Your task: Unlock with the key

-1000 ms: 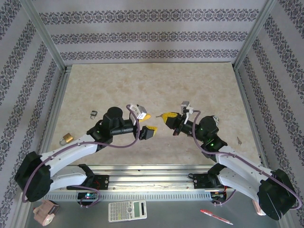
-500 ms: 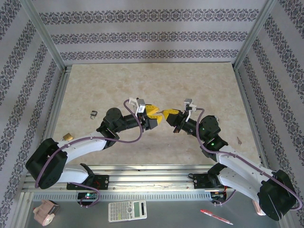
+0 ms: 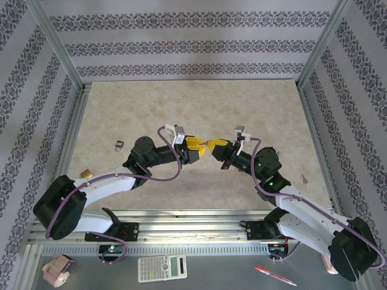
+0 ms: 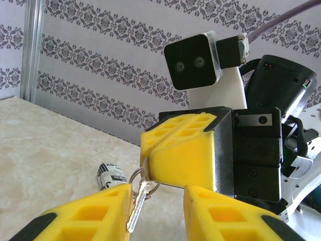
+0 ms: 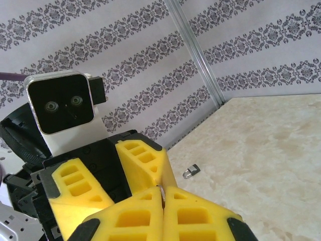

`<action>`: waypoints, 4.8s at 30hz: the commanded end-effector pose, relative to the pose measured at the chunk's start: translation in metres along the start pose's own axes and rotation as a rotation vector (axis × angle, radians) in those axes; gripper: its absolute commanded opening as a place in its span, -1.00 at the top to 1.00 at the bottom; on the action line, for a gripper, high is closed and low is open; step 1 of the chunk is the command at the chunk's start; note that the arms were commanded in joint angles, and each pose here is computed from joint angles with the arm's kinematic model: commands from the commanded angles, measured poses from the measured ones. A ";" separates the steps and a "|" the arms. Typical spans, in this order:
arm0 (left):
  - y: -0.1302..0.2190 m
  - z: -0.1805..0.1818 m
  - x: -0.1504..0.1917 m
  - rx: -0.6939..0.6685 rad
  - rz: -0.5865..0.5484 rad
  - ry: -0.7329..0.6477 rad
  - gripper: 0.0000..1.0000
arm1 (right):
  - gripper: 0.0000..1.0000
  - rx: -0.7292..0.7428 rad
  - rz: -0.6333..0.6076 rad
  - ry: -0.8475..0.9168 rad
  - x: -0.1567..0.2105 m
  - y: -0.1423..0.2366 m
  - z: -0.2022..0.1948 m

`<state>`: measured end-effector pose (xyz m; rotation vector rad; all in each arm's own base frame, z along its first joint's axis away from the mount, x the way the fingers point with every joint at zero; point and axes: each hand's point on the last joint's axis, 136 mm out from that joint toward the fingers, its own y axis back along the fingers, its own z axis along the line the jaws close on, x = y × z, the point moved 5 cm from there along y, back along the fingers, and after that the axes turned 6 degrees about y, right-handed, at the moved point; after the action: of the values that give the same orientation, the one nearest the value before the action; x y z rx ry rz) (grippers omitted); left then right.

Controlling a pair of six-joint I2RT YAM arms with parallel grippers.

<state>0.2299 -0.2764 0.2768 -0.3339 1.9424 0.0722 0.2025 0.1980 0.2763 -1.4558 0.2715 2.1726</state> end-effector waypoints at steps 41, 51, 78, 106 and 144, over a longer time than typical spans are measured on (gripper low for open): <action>0.038 -0.028 0.005 -0.015 0.553 -0.097 1.00 | -0.34 -0.054 0.055 0.082 0.002 0.029 0.002; 0.056 -0.026 0.009 -0.102 0.789 -0.118 1.00 | -0.31 -0.299 0.171 0.174 0.025 0.016 0.026; 0.040 -0.031 0.018 -0.039 0.880 -0.148 1.00 | -0.14 -0.419 0.265 0.276 0.061 -0.022 0.030; 0.036 -0.033 0.022 -0.010 0.882 -0.142 1.00 | 1.00 -0.499 0.288 0.252 0.065 -0.019 0.040; 0.034 -0.032 0.020 -0.015 0.871 -0.157 1.00 | 0.60 -0.478 0.336 0.206 0.082 -0.012 0.035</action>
<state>0.1847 -0.2480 0.2590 0.5220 1.8339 0.6982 0.1636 0.2464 0.2194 -2.0041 0.1138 2.4591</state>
